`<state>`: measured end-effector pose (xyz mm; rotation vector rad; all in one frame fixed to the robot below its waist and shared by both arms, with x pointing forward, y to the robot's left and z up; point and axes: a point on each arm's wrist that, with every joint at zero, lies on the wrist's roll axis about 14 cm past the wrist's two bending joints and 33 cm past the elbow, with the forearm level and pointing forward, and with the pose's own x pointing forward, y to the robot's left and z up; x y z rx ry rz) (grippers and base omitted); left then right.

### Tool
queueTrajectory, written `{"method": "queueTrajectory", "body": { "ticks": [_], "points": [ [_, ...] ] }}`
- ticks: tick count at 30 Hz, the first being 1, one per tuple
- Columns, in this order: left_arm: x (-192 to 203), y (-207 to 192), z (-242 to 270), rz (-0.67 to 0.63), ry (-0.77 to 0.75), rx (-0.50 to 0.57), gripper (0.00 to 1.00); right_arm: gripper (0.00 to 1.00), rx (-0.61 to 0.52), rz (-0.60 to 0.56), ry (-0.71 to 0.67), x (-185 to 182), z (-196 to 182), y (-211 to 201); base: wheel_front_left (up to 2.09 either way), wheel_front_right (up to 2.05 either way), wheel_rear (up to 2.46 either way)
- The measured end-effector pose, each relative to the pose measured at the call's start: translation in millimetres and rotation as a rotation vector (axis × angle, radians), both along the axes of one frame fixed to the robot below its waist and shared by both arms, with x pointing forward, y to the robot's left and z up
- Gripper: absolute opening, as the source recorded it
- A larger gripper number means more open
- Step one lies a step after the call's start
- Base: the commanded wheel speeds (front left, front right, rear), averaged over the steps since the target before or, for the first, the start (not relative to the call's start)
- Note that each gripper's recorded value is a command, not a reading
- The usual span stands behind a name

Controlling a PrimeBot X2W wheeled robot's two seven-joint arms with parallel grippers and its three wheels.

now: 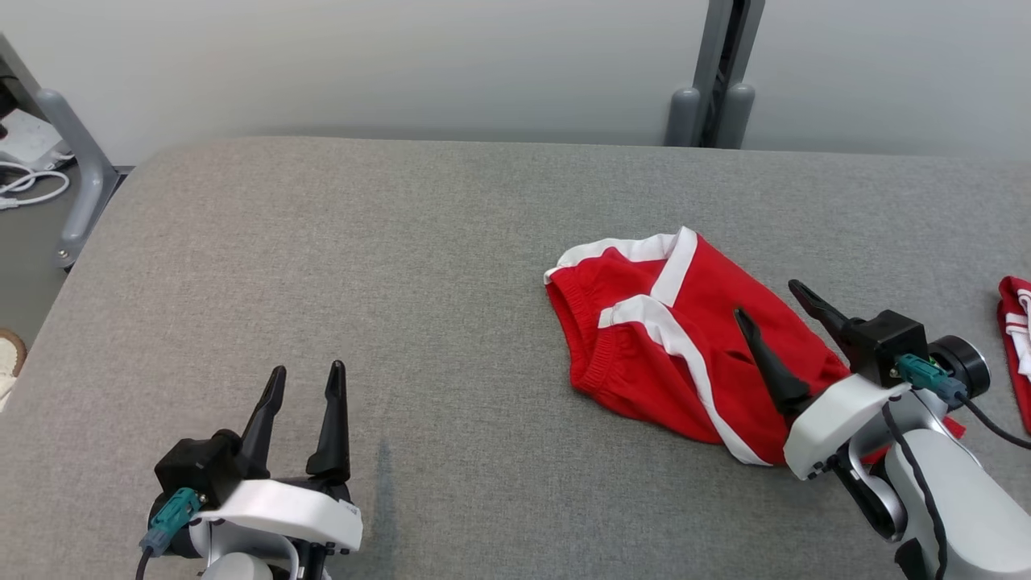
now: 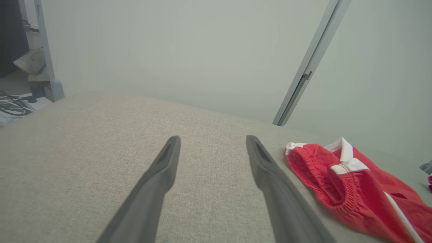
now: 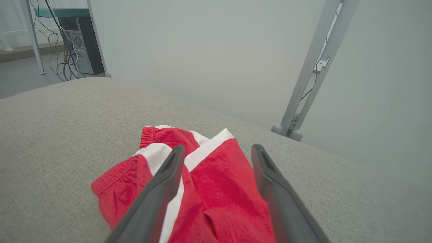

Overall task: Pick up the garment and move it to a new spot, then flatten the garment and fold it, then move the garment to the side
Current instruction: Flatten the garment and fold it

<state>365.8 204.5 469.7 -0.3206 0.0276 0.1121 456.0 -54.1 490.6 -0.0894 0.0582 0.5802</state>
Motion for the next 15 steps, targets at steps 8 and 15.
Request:
{"method": "queueTrajectory", "body": {
  "ticks": [8, 15],
  "points": [
    [-4.6, 5.3, -5.9, 0.023, 0.019, -0.017, 1.0, 1.0, -0.006, -0.001, 0.052, 20.2, -7.7, 12.6, 0.0, 0.0, 0.0],
    [-0.4, 6.5, -14.1, 0.026, 0.048, -0.012, 1.0, 1.0, -0.069, -0.003, 0.117, 55.7, -20.7, 22.7, 0.0, 0.0, 0.0]
  ]
}}
